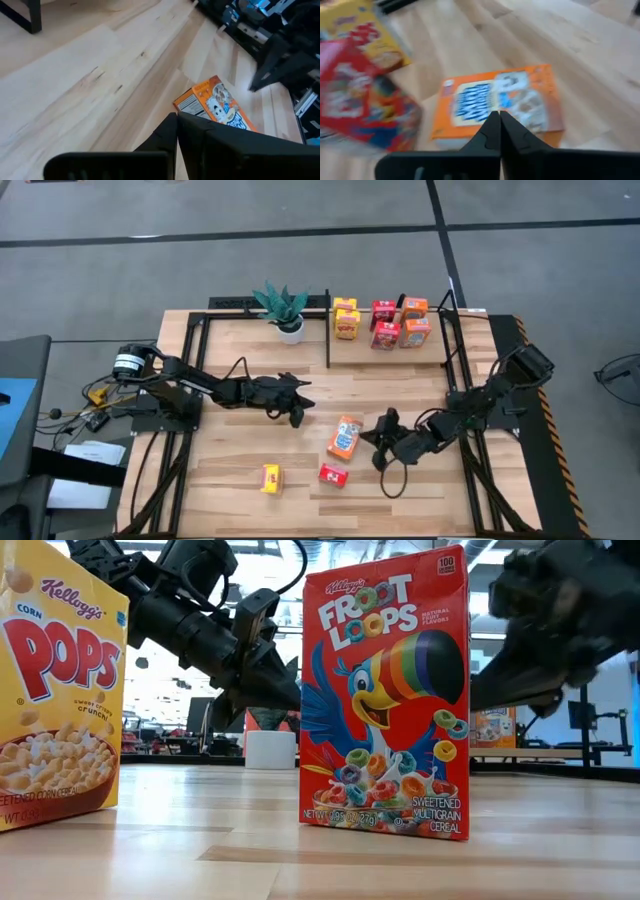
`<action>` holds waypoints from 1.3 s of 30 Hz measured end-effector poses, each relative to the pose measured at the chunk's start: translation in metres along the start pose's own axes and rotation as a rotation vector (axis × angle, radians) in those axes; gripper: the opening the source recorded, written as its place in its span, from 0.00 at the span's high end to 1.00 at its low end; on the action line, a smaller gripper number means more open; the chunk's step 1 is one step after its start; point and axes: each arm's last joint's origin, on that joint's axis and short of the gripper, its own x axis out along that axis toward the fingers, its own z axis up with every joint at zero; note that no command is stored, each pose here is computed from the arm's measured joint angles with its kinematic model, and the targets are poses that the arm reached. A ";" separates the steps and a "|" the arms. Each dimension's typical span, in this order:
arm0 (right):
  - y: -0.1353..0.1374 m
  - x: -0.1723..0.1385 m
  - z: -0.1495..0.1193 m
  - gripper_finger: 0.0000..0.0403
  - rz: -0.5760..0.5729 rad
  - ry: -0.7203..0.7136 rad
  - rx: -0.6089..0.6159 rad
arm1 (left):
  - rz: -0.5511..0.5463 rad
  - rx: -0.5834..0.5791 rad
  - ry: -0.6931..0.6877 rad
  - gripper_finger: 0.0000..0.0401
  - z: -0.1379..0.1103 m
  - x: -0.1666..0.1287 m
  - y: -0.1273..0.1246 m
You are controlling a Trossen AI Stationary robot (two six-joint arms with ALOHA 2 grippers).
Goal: Stack cereal on shelf
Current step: Put the orange cereal box on the shelf aligned with orange cereal boxes
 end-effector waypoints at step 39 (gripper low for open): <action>0.001 0.019 -0.069 0.92 -0.110 -0.020 0.181 | -0.003 -0.096 0.001 1.00 -0.001 -0.001 -0.002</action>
